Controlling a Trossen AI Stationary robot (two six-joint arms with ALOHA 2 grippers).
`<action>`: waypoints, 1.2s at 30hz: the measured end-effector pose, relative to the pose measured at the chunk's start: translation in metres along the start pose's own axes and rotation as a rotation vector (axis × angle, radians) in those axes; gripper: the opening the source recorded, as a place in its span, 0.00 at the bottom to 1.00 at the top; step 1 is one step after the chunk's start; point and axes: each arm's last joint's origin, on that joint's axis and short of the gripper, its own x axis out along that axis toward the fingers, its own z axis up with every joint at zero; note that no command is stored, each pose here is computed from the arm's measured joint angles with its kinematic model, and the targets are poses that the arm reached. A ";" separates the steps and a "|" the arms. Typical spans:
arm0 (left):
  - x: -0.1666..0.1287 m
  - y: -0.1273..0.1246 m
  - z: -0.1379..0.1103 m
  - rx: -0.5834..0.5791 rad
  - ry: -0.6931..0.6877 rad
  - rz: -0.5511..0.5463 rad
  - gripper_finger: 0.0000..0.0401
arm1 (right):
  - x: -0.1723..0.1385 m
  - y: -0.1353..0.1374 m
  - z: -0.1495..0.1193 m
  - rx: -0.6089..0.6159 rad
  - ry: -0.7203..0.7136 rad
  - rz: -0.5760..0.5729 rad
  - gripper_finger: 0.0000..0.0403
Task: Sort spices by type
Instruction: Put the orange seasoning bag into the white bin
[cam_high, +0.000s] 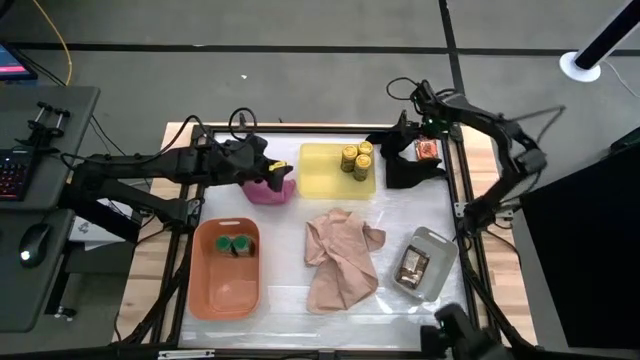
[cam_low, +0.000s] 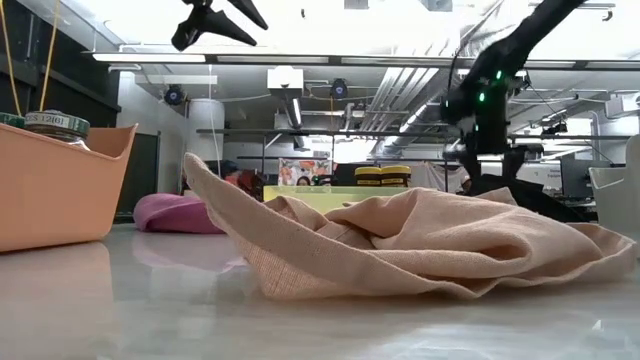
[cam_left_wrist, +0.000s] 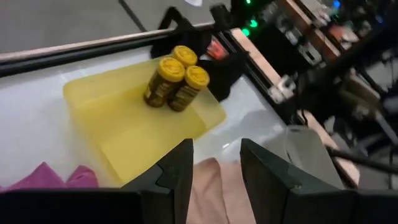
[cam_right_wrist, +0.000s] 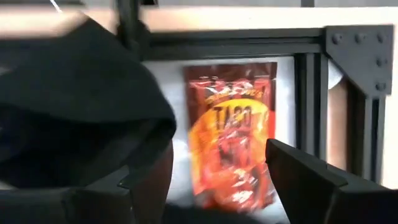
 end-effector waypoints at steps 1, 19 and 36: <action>0.000 0.000 0.000 -0.017 -0.005 0.010 0.30 | 0.009 -0.002 0.005 -0.032 0.028 -0.016 0.63; 0.000 0.002 0.001 -0.106 -0.053 0.060 0.30 | 0.077 0.008 0.032 -0.322 0.377 -0.139 0.63; 0.000 0.004 -0.002 -0.091 -0.015 0.069 0.30 | 0.103 0.024 0.023 -0.432 0.431 -0.168 0.32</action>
